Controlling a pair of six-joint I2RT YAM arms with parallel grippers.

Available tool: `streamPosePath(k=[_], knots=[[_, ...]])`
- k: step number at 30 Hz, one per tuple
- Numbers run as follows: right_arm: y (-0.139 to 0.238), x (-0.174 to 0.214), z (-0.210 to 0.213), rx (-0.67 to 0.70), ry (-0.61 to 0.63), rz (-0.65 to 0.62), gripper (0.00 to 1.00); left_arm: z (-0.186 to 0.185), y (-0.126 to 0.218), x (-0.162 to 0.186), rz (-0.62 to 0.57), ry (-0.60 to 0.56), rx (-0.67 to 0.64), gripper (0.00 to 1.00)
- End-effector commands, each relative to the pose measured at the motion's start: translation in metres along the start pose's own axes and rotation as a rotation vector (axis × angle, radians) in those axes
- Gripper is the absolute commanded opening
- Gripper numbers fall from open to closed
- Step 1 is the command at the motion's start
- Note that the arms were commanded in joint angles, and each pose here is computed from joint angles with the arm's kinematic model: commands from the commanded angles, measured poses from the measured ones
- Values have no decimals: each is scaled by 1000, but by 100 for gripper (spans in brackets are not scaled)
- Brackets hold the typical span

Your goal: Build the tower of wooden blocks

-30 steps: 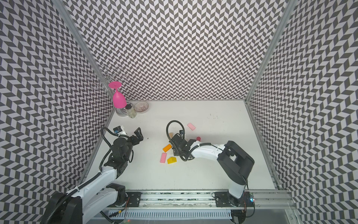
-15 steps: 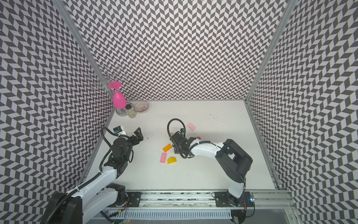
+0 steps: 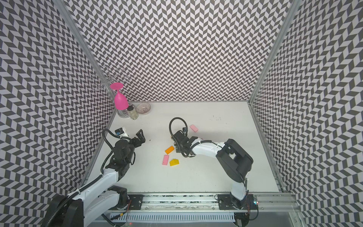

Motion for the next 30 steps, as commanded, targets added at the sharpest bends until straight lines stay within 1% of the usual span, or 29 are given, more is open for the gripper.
streamPosePath(k=[1, 12, 17, 21, 25, 30], knots=[[-2, -12, 5, 3, -4, -31, 90, -3, 3, -6, -29, 12, 19, 100], [-6, -25, 5, 24, -3, -40, 89, -3, 3, -5, -29, 11, 19, 100], [-6, -22, -1, 38, -5, -39, 89, -3, 3, -5, -29, 11, 19, 100], [-5, -16, -4, 28, -8, -30, 86, -3, 3, -5, -28, 11, 19, 100], [-1, -15, -5, 19, -8, -29, 85, -3, 3, -5, -28, 11, 18, 100], [13, -28, -2, 0, -14, -65, 87, -3, 3, -5, -28, 12, 17, 100]])
Point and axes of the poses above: each gripper's point midway between its finger pads, its own y axis back along the fingers, its own z axis along the line the jaws close on, x = y × z, the point moved 1 cm from there along y, back along the fingers, and after that the axes turned 6 degrees about -y, right-handed, at the moved point
